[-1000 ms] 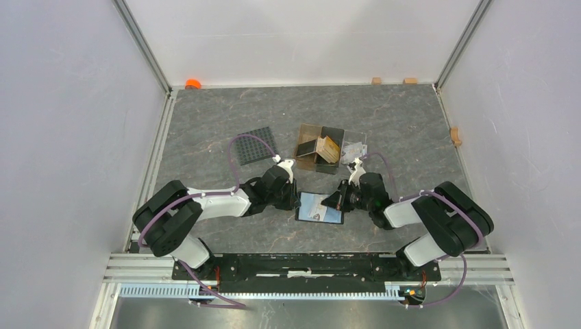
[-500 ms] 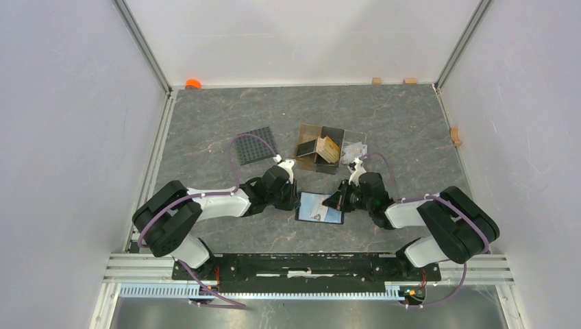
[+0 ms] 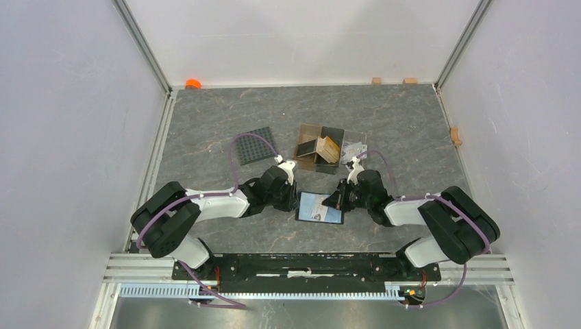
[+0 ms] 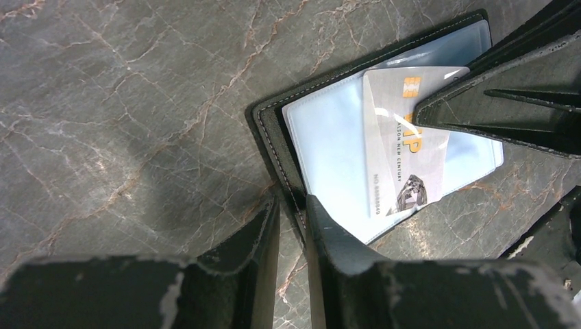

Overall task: Put the credit cards into the card holder
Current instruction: Insert the credit card into the card holder.

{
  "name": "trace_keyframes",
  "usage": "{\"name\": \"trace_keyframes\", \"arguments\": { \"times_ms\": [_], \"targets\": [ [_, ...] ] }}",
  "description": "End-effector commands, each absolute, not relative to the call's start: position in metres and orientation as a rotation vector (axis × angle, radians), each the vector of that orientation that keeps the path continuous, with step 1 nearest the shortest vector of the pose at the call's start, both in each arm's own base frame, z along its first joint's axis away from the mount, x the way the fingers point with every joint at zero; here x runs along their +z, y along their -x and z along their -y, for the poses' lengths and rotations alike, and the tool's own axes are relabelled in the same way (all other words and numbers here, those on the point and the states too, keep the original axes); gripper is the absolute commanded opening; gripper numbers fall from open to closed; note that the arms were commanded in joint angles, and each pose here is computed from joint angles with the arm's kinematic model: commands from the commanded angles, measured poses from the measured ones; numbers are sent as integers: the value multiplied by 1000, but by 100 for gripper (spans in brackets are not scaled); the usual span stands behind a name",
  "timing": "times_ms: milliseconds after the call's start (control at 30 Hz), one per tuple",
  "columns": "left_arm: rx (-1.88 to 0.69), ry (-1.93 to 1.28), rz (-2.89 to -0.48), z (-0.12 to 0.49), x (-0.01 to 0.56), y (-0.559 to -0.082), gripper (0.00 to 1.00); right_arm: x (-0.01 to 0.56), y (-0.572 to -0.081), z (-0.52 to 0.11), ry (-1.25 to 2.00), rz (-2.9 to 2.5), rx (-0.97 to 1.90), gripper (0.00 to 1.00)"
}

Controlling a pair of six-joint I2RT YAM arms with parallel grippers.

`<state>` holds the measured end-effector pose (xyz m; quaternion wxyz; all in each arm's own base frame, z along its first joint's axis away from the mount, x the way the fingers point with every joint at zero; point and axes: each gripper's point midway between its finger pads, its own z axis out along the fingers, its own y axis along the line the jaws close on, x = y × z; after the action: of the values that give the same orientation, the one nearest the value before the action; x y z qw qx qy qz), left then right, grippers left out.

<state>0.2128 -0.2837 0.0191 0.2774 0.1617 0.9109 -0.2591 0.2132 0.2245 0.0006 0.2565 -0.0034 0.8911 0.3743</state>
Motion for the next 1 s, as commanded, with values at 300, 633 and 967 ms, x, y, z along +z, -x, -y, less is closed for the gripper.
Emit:
{"name": "trace_keyframes", "arguments": {
  "times_ms": [300, 633, 967],
  "targets": [
    [-688, -537, -2493, 274, 3, -196, 26, -95, -104, -96, -108, -2965, 231, 4],
    [-769, -594, -2463, 283, 7, -191, 26, -93, -105, -96, -58, -3016, 183, 4],
    [-786, -633, -2435, 290, 10, -195, 26, -96, -92, -92, 45, -3114, 101, 4]
  ]
}}
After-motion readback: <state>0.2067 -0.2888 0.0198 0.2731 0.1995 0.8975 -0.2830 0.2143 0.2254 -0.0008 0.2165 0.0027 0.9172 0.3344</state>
